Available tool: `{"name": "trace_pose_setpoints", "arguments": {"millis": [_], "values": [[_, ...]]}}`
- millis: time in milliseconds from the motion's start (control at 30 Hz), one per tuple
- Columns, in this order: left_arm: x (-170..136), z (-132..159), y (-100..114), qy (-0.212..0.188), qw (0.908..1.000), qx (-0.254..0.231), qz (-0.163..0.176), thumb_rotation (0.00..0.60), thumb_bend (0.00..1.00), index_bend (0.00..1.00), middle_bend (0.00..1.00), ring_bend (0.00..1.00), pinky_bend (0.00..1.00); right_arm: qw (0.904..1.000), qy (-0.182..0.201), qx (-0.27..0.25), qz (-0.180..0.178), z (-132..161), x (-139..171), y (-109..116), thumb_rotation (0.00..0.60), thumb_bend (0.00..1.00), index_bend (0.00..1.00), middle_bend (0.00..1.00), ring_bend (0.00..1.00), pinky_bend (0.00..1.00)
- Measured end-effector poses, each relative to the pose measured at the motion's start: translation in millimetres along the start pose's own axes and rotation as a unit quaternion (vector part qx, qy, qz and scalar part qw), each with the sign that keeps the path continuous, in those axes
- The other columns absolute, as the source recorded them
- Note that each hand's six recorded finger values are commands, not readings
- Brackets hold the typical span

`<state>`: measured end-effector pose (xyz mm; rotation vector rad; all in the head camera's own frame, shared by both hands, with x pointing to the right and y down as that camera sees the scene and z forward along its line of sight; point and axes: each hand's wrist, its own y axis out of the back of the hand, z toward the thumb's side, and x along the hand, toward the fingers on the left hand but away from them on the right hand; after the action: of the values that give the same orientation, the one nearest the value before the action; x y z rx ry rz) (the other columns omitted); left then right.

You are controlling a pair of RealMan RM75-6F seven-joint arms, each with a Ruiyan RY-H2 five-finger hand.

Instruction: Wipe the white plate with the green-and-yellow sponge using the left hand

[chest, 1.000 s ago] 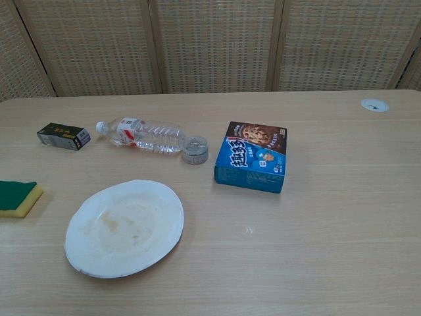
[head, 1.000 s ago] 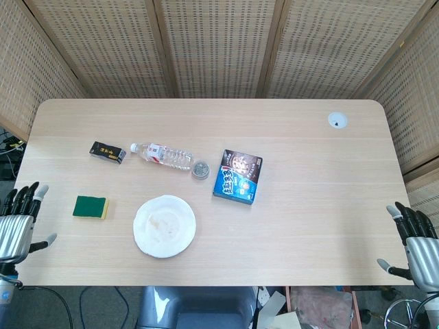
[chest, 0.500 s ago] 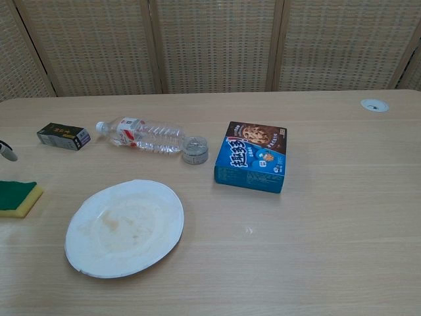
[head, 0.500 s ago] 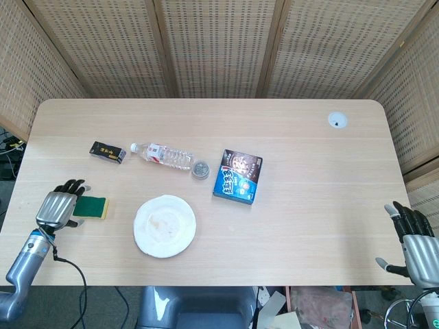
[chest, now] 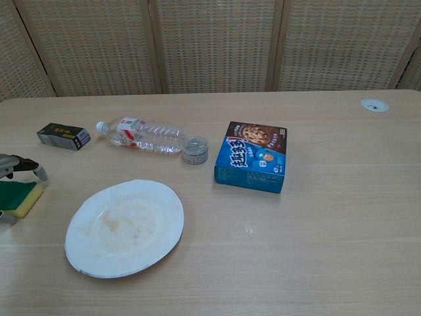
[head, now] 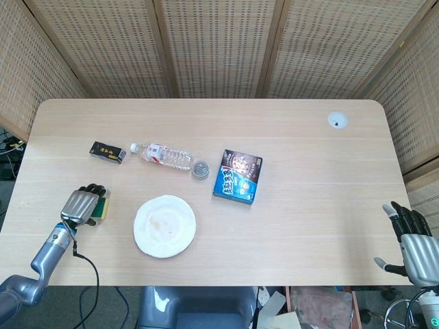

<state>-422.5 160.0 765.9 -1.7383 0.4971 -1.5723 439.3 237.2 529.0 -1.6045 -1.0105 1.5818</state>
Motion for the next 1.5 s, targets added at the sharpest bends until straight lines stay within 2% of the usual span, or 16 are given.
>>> {"name": "trace_pose_setpoints", "arguments": {"millis": [233, 400, 500, 667, 900, 1000, 1100, 1200, 1233, 1333, 1400, 1500], "values": [[1, -4, 4, 0.009, 0.9998, -0.007, 0.017, 0.6, 0.0, 0.34, 0.28, 0.21, 0.32, 1.0, -0.001, -0.001, -0.002, -1, 0, 0, 0.6, 0.0, 0.0, 0.0, 0.0, 0.0], [-1, -9, 12, 0.016, 0.9992, -0.009, 0.035, 0.6, 0.03, 0.49, 0.39, 0.31, 0.41, 1.0, 0.001, -0.001, 0.001, 0, 0, -1, 0.6, 0.0, 0.0, 0.0, 0.0, 0.0], [-2, -11, 16, 0.018, 0.9988, -0.008, 0.045, 0.6, 0.06, 0.52, 0.43, 0.35, 0.45, 1.0, 0.002, -0.002, 0.002, 1, 0, -1, 0.6, 0.0, 0.0, 0.0, 0.0, 0.0], [-4, -9, 21, 0.018, 0.9981, -0.015, 0.058, 0.6, 0.09, 0.53, 0.44, 0.37, 0.46, 1.0, 0.001, -0.004, 0.003, 1, 0, -1, 0.6, 0.0, 0.0, 0.0, 0.0, 0.0], [-10, 9, 41, -0.012, 0.9942, -0.049, 0.095, 0.6, 0.09, 0.53, 0.44, 0.36, 0.46, 1.0, 0.001, -0.006, 0.005, 1, 0, -1, 0.6, 0.0, 0.0, 0.0, 0.0, 0.0], [-14, 27, 53, -0.039, 0.9894, -0.086, 0.111, 0.6, 0.1, 0.54, 0.45, 0.37, 0.47, 1.0, 0.001, -0.006, 0.005, 1, 0, -1, 0.6, 0.0, 0.0, 0.0, 0.0, 0.0], [-20, 53, 66, -0.077, 0.9782, -0.152, 0.118, 0.6, 0.1, 0.54, 0.45, 0.37, 0.47, 1.0, 0.0, -0.006, 0.005, 0, 0, -1, 0.6, 0.0, 0.0, 0.0, 0.0, 0.0], [-27, 85, 84, -0.127, 0.9553, -0.238, 0.121, 0.6, 0.1, 0.55, 0.46, 0.37, 0.48, 1.0, -0.002, -0.006, 0.004, 0, -1, -1, 0.6, 0.0, 0.0, 0.0, 0.0, 0.0], [-30, 95, 91, -0.146, 0.9446, -0.269, 0.12, 0.6, 0.1, 0.55, 0.46, 0.38, 0.48, 1.0, -0.002, -0.006, 0.004, -1, -1, -1, 0.6, 0.0, 0.0, 0.0, 0.0, 0.0], [-32, 121, 106, -0.187, 0.9192, -0.328, 0.111, 0.6, 0.1, 0.55, 0.46, 0.38, 0.48, 1.0, -0.005, -0.007, 0.005, -2, -2, -1, 0.6, 0.0, 0.0, 0.0, 0.0, 0.0], [-31, 133, 109, -0.202, 0.9111, -0.346, 0.098, 0.6, 0.1, 0.55, 0.46, 0.38, 0.48, 0.9999, -0.006, -0.006, 0.006, -2, -3, -1, 0.6, 0.0, 0.0, 0.0, 0.0, 0.0], [-25, 147, 107, -0.209, 0.911, -0.348, 0.073, 0.6, 0.1, 0.55, 0.46, 0.38, 0.48, 0.9999, -0.008, -0.007, 0.007, -4, -3, -2, 0.6, 0.0, 0.0, 0.0, 0.0, 0.0]]}}
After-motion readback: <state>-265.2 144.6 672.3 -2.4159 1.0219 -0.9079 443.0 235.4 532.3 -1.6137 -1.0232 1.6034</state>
